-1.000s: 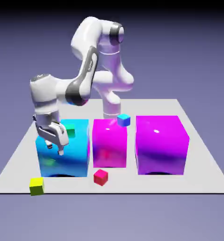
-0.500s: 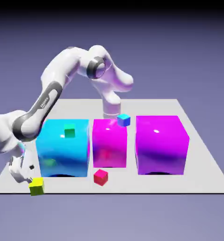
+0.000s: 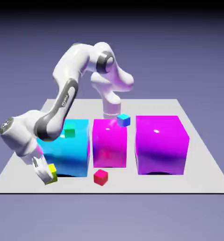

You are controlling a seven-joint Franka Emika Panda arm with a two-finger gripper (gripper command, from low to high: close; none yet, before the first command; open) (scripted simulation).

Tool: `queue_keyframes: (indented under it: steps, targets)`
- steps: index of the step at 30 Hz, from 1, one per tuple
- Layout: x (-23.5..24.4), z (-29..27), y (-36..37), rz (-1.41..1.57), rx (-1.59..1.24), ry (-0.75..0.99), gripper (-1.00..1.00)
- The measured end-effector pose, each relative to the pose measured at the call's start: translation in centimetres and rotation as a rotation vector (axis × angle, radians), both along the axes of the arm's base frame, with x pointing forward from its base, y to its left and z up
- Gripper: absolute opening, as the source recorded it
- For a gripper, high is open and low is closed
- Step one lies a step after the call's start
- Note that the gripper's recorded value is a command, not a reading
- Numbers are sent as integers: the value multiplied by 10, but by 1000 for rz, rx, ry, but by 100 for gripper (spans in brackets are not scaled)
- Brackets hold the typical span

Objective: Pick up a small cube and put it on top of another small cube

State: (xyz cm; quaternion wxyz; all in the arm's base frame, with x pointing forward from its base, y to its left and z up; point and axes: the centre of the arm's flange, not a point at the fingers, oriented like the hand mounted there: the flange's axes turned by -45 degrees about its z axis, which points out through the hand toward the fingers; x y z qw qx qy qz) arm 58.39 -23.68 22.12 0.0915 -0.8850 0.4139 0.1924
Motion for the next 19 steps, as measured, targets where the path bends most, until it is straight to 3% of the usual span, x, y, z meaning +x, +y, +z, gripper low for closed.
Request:
queue_keyframes:
  steps: [9, 12, 15, 16, 19]
  targets:
    - [-37, 27, 190, 734, -8, 6, -100]
    - [-45, 15, 175, 722, 6, 10, -100]
    - [-61, -38, 178, 722, 6, 10, -100]
    - [-66, -51, 179, 722, 6, 10, 100]
    - [-60, -34, 178, 723, 4, 11, 100]
